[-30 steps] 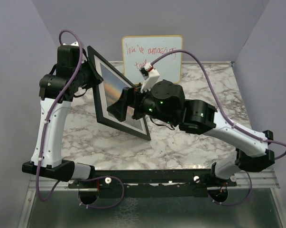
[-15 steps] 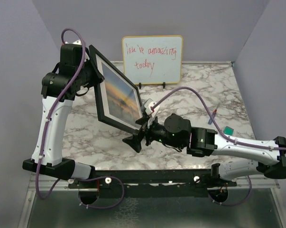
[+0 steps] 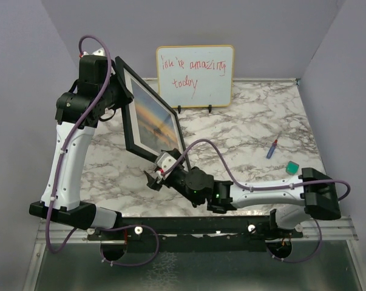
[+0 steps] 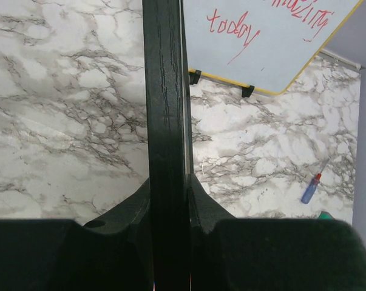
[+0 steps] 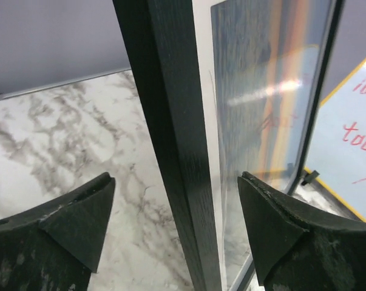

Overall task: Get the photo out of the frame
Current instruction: Turn over the photo frame at the center of the board.

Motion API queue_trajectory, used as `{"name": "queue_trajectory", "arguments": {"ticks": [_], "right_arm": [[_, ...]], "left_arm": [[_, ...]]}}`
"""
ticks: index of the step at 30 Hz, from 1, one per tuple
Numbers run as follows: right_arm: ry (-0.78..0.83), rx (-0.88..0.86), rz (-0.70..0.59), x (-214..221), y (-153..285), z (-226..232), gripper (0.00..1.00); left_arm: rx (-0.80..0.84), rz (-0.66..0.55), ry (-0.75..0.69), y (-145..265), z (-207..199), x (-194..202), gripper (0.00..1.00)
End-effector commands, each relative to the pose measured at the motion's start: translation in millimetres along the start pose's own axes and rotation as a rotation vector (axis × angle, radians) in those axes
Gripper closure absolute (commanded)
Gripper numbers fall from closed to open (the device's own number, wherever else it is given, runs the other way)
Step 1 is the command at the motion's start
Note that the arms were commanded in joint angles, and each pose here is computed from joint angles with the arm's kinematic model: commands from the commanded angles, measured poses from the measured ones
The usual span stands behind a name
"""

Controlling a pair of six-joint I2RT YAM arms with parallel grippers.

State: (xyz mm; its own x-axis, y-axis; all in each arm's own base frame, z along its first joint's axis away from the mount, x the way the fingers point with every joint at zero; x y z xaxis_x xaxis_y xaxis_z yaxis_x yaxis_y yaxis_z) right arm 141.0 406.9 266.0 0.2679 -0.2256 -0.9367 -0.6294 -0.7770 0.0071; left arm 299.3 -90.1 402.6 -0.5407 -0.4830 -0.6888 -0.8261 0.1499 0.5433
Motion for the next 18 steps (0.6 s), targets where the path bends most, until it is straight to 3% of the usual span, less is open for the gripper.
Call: {"name": "queue_trajectory", "arguments": {"ticks": [1, 12, 18], "right_arm": [[0.075, 0.236, -0.110, -21.8, -11.0, -24.9, 0.17], [0.189, 0.467, -0.039, -22.1, -27.2, -34.8, 0.37], [0.161, 0.531, -0.032, -24.6, -22.5, -38.5, 0.57]], "left_arm": [[-0.063, 0.029, -0.066, -11.4, 10.9, 12.8, 1.00], [-0.068, 0.041, -0.057, -11.9, 13.7, 17.8, 1.00], [-0.079, 0.027, -0.053, -10.5, 15.1, 15.9, 1.00]]}}
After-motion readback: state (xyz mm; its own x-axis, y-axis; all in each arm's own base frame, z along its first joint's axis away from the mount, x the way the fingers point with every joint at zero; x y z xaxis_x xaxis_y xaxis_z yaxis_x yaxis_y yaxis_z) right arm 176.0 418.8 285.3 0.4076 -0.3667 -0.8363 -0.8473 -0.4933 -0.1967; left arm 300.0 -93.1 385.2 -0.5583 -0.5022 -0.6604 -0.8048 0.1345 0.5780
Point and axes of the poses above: each gripper's point midway between its finger pads, its own y axis back along the fingers, its own z axis along the line the jaws close on, x = y × z, the point moved 4 cm from there along y, back along the fingers, and after that the axes turned 6 degrees about y, right-handed, at the moved point
